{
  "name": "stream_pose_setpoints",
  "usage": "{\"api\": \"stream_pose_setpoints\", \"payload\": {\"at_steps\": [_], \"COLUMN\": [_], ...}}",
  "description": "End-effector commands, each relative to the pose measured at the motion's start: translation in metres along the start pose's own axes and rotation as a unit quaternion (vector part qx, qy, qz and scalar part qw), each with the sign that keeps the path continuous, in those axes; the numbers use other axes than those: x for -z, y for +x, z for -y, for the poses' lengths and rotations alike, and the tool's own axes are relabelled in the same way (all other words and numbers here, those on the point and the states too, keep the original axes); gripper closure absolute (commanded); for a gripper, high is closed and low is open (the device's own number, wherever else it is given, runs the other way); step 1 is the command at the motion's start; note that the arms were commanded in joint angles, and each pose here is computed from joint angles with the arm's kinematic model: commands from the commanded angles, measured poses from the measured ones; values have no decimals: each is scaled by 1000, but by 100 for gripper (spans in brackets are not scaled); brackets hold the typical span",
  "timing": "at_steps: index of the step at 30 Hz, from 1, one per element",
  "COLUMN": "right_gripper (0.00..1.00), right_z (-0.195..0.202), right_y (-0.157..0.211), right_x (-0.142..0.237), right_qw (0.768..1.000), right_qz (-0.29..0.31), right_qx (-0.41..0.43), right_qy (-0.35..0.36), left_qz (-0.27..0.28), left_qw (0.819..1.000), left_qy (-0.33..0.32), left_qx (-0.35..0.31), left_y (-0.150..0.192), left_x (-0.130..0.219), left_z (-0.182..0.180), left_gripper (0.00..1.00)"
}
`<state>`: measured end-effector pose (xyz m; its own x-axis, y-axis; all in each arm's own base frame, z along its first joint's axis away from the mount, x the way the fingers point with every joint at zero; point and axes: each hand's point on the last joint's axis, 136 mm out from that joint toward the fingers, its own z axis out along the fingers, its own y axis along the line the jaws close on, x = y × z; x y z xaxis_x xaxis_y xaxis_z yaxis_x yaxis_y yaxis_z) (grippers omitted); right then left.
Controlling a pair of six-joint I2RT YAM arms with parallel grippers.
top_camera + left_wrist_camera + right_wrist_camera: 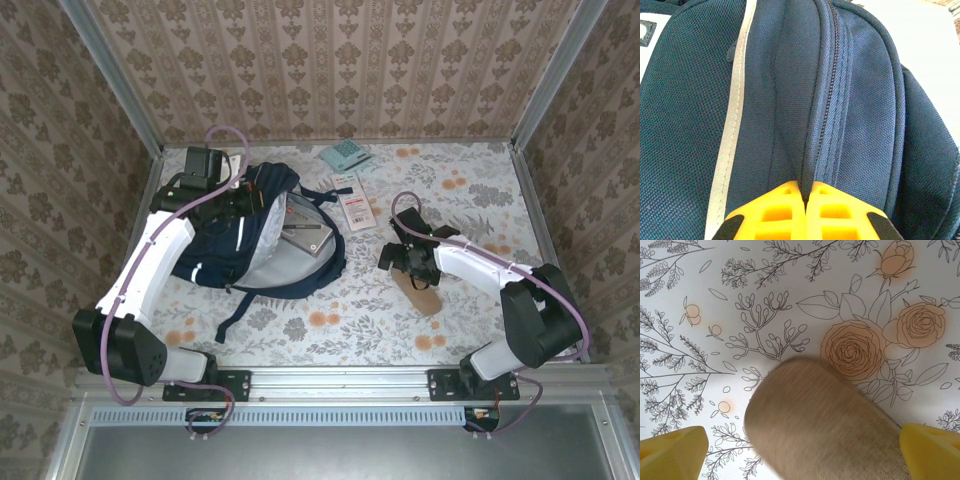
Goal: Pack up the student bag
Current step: Rotate the glasses case at the bottom-right of the table, then pick up the glasses case from the bottom-right of the table.
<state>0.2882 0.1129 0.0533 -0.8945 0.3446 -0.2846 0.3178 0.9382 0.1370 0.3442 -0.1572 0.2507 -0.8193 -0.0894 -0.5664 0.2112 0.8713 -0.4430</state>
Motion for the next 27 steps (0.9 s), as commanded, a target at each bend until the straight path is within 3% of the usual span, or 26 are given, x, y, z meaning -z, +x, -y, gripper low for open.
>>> {"api": "stream_pose_setpoints", "payload": {"at_steps": [1, 10, 27], "right_gripper": [0, 1, 1], "right_z": [5, 28, 23], "right_y": [4, 32, 75], "right_x": [4, -6, 10], "right_qw": [1000, 997, 995], "right_qz": [-5, -41, -51], "right_qx": [11, 47, 85], "right_qy": [10, 36, 3], "left_qz": [47, 46, 46], "left_qw": [999, 999, 999], "left_qy": [21, 27, 24], "left_qx": [-14, -11, -11], "left_y": [-23, -23, -20], "left_x": [14, 11, 13], "left_z": [11, 12, 10], "left_gripper": [100, 100, 100]}}
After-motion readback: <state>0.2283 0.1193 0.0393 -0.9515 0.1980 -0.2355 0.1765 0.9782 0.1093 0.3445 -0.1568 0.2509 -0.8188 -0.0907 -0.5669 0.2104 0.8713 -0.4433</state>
